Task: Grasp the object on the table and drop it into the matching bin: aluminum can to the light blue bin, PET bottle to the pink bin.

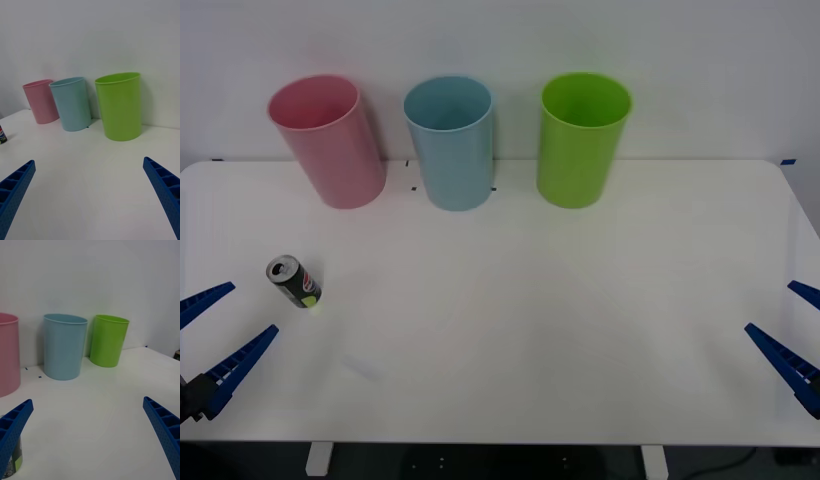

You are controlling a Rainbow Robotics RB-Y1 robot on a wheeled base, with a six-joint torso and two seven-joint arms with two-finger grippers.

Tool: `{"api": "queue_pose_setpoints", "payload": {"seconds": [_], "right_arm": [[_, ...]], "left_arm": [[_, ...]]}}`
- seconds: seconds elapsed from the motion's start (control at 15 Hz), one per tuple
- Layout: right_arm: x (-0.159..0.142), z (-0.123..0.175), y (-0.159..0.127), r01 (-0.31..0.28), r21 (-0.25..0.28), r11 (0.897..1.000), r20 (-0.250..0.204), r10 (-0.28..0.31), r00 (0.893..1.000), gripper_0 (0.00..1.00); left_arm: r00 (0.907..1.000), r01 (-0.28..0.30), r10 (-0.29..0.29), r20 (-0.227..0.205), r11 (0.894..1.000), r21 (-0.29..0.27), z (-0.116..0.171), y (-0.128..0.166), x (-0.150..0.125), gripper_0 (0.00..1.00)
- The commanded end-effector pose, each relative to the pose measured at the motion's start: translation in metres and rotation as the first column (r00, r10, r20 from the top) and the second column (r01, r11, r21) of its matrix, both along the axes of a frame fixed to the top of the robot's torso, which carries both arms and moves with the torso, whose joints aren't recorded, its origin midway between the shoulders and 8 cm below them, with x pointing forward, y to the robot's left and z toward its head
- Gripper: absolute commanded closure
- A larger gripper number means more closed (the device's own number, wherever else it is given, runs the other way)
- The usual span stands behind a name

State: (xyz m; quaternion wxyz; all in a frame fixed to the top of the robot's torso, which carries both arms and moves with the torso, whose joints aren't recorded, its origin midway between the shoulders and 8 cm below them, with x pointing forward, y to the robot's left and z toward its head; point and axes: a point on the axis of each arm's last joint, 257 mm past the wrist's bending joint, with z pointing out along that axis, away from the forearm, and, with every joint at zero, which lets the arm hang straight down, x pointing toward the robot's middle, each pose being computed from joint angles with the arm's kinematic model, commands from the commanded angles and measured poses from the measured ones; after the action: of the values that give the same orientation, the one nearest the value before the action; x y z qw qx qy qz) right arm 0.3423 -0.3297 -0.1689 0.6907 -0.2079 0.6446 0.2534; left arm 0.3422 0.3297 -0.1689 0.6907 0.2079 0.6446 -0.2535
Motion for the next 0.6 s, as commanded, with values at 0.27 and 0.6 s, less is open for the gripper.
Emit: {"api": "queue_pose_setpoints", "payload": {"seconds": [0.27,0.6], "right_arm": [[0.0,0.0,0.0,0.0,0.0,1.0,0.0,0.0,1.0,0.0],[0.0,0.0,0.0,0.0,0.0,1.0,0.0,0.0,1.0,0.0]], "left_arm": [[0.9999,-0.014,0.014,0.004,0.999,-0.031,0.0,0.002,-0.005,0.0],[0.9984,-0.053,0.053,-0.018,0.998,-0.024,-0.01,0.013,-0.015,0.0]]}}
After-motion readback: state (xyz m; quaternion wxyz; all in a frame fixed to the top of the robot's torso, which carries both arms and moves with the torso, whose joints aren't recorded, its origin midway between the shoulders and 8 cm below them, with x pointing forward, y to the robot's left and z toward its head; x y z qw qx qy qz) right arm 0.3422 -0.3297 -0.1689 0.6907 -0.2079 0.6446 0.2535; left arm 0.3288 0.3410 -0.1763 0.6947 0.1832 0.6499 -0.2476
